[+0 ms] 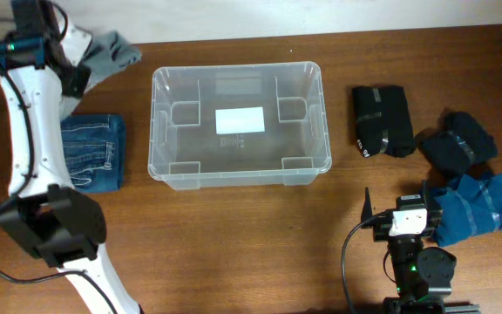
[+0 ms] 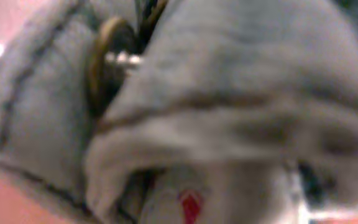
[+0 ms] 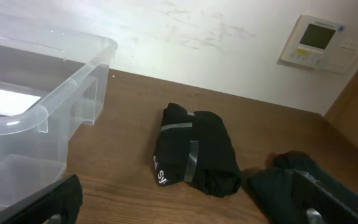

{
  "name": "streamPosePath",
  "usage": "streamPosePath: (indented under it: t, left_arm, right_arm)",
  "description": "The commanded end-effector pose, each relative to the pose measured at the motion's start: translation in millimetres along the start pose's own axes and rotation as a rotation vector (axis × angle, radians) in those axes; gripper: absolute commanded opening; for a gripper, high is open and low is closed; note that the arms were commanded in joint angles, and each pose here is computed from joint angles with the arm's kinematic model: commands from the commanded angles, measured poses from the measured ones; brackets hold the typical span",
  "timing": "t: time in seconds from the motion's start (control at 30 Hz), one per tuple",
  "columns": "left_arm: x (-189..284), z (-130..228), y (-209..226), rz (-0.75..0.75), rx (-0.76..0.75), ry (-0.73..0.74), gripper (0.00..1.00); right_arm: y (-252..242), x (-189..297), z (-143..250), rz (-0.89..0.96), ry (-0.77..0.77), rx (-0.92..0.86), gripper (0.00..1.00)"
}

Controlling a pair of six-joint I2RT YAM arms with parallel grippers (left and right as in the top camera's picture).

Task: Pack container
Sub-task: 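Lift the light-wash jeans with the left gripper and carry into the bin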

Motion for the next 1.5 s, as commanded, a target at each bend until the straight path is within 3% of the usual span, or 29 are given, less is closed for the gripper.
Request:
streamPosePath:
  t: [0.0, 0.13, 0.23, 0.43, 0.53, 0.67, 0.77, 0.93, 1.47]
  left_arm:
    - [72, -35, -4, -0.045, -0.023, -0.189, 0.00]
    - [130, -55, -32, -0.040, -0.102, -0.313, 0.00]
    - [163, -61, -70, -0.004, -0.244, -0.361, 0.00]
    - [185, -54, -136, 0.060, -0.444, -0.293, 0.00]
    - [189, -54, -146, 0.067, -0.467, -0.295, 0.00]
    - [186, -51, -149, 0.087, -0.483, -0.273, 0.00]
    - [179, -51, -168, 0.227, -0.614, -0.307, 0.00]
    - [156, -49, -181, 0.269, -0.717, -0.252, 0.00]
    - [102, -64, -194, 0.174, -0.666, -0.196, 0.01]
  right_arm:
    - [1, 0, 2, -0.004, 0.003, -0.008, 0.98]
    - [1, 0, 2, -0.004, 0.003, -0.008, 0.98]
    - [1, 0, 2, -0.004, 0.003, -0.008, 0.98]
    - [1, 0, 2, -0.004, 0.003, -0.008, 0.98]
    - [1, 0, 2, -0.004, 0.003, -0.008, 0.98]
    - [1, 0, 2, -0.004, 0.003, -0.008, 0.98]
    - [1, 0, 2, -0.004, 0.003, -0.008, 0.98]
    - [1, 0, 2, -0.004, 0.003, -0.008, 0.98]
    - [1, 0, 2, -0.004, 0.003, -0.008, 0.98]
Point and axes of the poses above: each gripper's point midway between its finger pads, its own x axis back along the fingers, its own y axis along the line the jaws close on, z = x × y, the point moved 8 cm from there along x, back along the fingers, and after that the axes turned 2 degrees about x, right-handed, at the moved point
